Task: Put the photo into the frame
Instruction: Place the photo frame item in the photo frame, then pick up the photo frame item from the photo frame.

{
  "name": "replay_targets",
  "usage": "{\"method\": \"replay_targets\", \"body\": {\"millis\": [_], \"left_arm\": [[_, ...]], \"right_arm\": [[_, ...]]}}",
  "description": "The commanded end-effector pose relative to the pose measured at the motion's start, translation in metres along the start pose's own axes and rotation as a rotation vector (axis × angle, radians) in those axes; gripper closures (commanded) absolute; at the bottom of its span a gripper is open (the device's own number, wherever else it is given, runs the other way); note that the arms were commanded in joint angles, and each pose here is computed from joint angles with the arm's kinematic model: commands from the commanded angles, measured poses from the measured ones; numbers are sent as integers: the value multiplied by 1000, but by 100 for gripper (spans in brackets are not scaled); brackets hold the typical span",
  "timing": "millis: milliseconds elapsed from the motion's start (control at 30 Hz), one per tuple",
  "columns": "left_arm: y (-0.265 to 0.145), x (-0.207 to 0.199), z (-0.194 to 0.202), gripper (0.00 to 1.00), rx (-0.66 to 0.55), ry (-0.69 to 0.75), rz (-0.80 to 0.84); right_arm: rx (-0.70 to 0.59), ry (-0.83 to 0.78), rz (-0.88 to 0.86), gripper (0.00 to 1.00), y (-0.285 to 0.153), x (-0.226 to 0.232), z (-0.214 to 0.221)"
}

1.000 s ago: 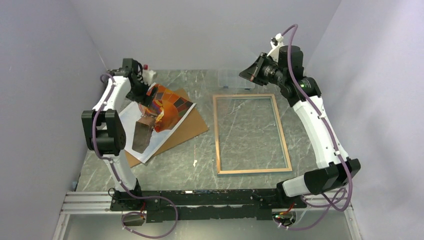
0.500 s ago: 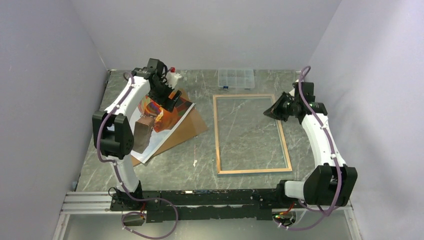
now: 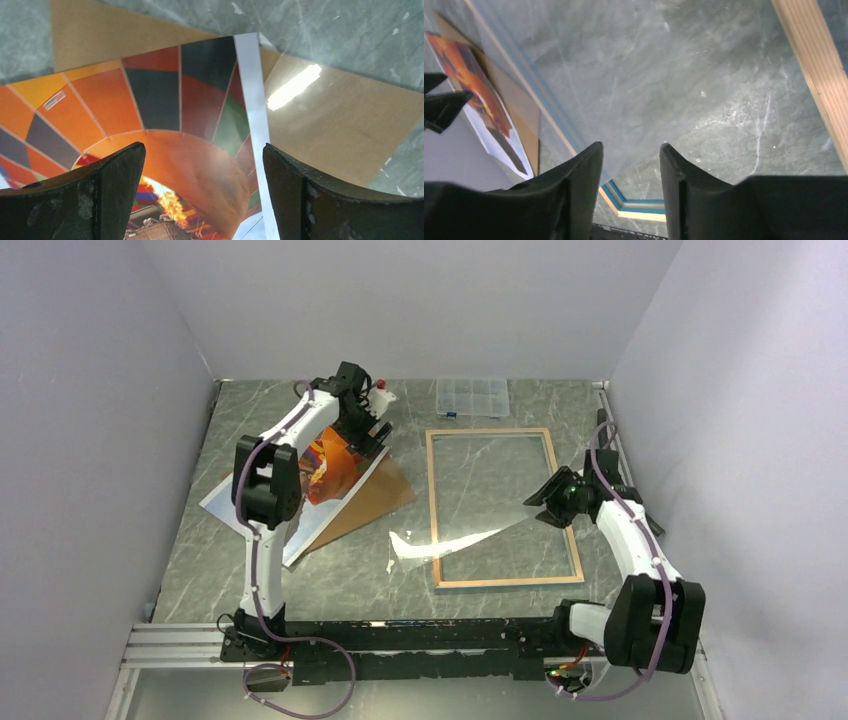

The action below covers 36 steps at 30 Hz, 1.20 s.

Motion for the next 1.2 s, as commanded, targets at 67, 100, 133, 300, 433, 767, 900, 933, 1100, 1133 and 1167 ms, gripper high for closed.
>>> {"method": "replay_targets", "body": {"millis": [67, 100, 133, 300, 433, 767, 900, 933, 1100, 1133, 1167], "left_arm": [[-1, -13, -25, 7, -42, 98, -28], [0, -16, -22, 7, -38, 99, -25], [0, -17, -20, 7, -34, 102, -24], [0, -20, -11, 7, -10, 115, -31], [-7, -20, -12, 7, -14, 108, -33], [-30, -12, -41, 6, -106, 82, -50], [-31, -10, -44, 7, -107, 69, -58], [-32, -10, -44, 6, -107, 69, -62], [-36, -11, -39, 6, -112, 66, -76], [-36, -10, -40, 6, -115, 62, -81], [-36, -9, -41, 6, -118, 54, -87]], "right_arm": [[-91, 78, 39, 28, 19, -13, -12], [-116, 90, 54, 24, 19, -16, -13], [-139, 100, 55, 20, 16, -17, -13], [-158, 139, 12, 10, 4, -17, -3], [-94, 158, -23, 8, 1, -16, 28], [40, 191, -72, 8, 21, -13, 110], [30, 236, -121, 9, 35, -14, 121], [12, 243, -128, 9, 38, -15, 121], [-103, 243, -168, 13, 50, -10, 116], [-113, 238, -172, 14, 53, -9, 116], [-124, 238, -170, 14, 56, -9, 117]]}}
Point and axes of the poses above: each gripper's point midway between its finger pads, its own y axis out along the fingers, its own x axis along the line the jaws close on, z = x × y, the point moved 6 cm from there along -y, back along the fingers, and after that the axes turned 9 degrees about y, right-handed, at the moved point
